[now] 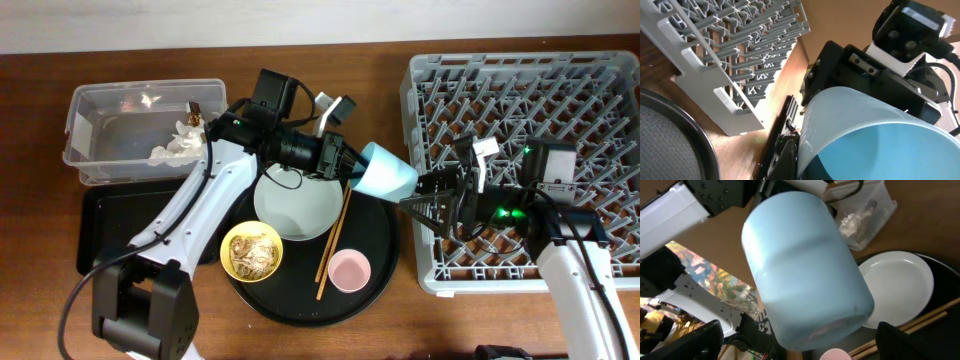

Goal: Sort waste into correct bins and load items into the dishwasher rack
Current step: 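Hand the blue cup from the left gripper to the right gripper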

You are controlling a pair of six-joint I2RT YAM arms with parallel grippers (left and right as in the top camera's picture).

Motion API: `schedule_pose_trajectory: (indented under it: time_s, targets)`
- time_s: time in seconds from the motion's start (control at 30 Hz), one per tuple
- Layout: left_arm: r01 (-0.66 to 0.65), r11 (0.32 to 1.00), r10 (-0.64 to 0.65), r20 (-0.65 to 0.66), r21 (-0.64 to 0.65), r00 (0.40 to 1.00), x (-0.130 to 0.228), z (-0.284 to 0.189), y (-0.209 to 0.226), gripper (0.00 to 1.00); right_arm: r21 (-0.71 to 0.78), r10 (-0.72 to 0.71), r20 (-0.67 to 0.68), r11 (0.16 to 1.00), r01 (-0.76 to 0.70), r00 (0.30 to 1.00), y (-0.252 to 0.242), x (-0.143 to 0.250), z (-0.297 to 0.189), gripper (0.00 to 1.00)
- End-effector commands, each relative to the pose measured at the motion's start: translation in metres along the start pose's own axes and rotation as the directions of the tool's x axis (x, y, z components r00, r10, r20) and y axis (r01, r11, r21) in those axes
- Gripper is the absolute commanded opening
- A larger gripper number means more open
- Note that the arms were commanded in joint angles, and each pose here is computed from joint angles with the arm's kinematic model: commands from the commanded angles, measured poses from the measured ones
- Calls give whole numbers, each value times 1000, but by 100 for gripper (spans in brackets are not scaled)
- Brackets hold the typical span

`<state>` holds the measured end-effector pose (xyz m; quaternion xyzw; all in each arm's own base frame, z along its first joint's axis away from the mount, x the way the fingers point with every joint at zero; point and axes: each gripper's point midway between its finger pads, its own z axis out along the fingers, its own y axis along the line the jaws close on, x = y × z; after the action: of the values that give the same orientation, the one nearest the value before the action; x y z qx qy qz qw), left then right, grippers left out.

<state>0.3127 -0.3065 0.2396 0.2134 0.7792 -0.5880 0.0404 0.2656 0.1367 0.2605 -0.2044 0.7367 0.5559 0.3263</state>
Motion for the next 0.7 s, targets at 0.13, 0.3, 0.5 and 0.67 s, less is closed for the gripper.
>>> schedule_pose_trajectory:
  time_s: [0.13, 0.3, 0.5, 0.67]
  targets:
    - [14, 999, -13, -16, 50, 1000, 1, 2, -9, 0, -82, -67, 24, 994, 69, 997, 16, -10, -2, 98]
    - [9, 994, -4, -45, 111, 999, 5, 9, -23, 0, -46, -68, 20, 997, 69, 997, 10, -10, -1, 98]
    - [-12, 992, 21, -69, 127, 997, 8, 24, -32, 0, -46, -75, 22, 996, 76, 997, 10, -11, -1, 95]
    - [-9, 992, 18, -70, 125, 997, 8, 24, -32, 0, -46, -75, 22, 996, 76, 997, 10, -11, -1, 86]
